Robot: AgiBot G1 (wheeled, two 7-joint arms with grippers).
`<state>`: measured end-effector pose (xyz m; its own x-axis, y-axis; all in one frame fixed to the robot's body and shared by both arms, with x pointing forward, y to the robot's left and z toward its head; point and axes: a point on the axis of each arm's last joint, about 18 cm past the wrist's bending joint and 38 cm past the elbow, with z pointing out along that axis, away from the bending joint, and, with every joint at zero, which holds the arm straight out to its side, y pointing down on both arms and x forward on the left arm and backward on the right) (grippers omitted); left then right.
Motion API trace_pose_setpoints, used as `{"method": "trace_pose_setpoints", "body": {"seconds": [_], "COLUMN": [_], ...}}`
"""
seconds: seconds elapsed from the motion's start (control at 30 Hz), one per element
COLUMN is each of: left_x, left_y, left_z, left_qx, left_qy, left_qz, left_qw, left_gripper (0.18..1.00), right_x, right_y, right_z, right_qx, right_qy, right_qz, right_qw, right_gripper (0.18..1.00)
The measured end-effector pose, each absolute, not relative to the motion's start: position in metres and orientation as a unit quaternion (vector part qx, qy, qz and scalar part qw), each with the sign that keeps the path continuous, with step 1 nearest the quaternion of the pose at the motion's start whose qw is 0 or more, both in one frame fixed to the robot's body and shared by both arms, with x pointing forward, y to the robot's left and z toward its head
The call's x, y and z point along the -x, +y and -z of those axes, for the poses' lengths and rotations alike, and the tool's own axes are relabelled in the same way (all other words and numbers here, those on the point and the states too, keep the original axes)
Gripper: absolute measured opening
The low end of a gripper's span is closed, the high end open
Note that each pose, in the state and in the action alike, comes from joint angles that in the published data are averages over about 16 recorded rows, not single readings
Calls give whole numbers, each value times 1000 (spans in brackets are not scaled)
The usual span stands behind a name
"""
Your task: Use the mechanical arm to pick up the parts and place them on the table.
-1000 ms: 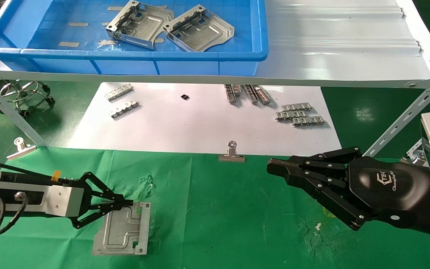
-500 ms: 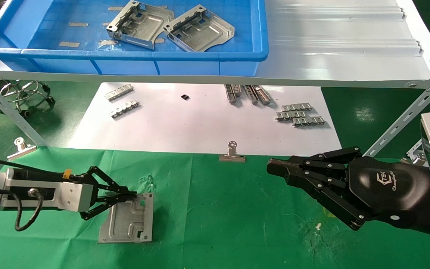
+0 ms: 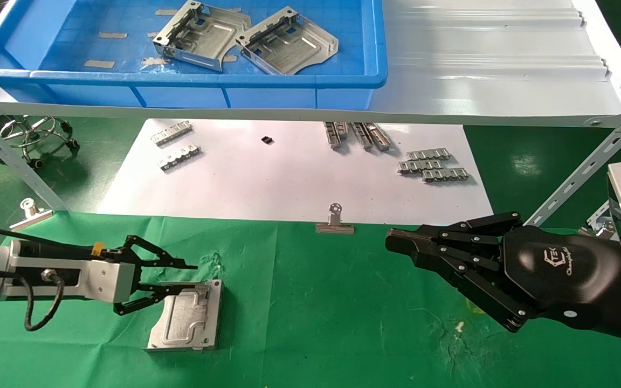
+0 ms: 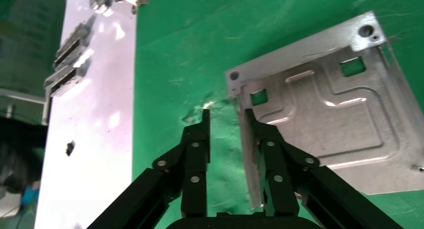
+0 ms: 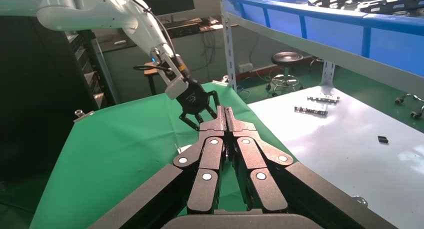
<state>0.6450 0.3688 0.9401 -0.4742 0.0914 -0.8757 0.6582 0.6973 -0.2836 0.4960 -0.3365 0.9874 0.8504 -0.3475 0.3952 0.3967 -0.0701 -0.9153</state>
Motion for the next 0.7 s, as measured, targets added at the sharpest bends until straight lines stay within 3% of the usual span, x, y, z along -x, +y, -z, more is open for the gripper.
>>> {"method": "trace_pose_setpoints", "body": {"seconds": [0.3, 0.7], "left_x": [-633, -608], "left_y": [364, 345], "left_z": [-960, -976], "left_qx": [-208, -148], "left_qy": [776, 750], "left_qz": [380, 506], "left_qw": [459, 400], "left_gripper": [430, 723], "right_x": [-496, -496], "right_y": [-337, -337], "right_z": [-987, -987], "right_qx": [679, 679], "right_qy": [-18, -18], "right_qz": [273, 273], "right_qw": [682, 682], "right_gripper": [192, 207]}}
